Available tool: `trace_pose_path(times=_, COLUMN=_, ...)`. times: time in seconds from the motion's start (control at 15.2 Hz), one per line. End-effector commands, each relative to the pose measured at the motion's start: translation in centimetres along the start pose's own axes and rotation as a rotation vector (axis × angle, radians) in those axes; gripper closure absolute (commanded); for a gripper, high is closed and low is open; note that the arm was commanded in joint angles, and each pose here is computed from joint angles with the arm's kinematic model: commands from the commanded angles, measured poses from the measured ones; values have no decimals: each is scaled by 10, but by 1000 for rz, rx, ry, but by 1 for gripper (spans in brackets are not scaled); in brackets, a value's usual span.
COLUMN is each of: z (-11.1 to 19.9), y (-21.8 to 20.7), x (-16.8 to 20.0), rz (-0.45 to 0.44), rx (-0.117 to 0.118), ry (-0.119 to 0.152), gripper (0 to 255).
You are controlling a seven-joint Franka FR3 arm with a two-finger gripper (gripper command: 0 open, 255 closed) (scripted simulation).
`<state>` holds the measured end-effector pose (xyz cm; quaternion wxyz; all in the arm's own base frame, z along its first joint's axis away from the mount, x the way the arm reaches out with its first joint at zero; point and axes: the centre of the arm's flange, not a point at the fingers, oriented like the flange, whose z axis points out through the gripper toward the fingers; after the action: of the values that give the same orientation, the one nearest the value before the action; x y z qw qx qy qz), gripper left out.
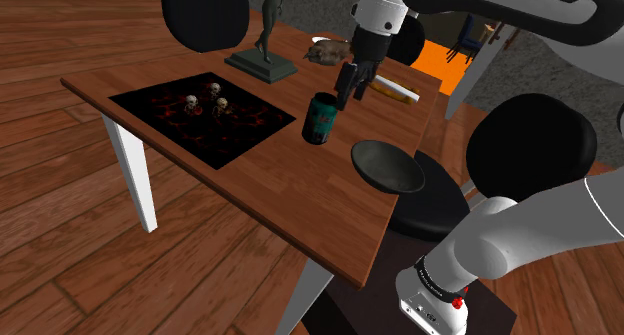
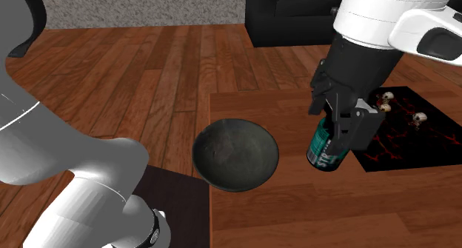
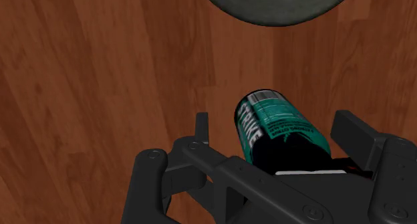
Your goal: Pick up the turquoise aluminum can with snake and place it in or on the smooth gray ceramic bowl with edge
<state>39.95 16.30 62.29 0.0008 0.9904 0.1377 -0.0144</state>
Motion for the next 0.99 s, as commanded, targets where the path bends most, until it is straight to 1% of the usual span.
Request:
trace_pose_path(times=0.0, z=-9, y=-14, x=21, rz=-8, rx=-2, ry=18, gripper=0)
trace_pose_path(times=0.13, z=-16, y=-26, x=35, rz=-15, rx=-4, ry=33, gripper=0)
trace_pose_path(times=0.59, z=21, y=-26, x=36, rz=-15, rx=-4, ry=33, gripper=0)
trace_pose_path(times=0.92, z=24, y=-26, x=36, rz=-15, rx=-4, ry=33, gripper=0)
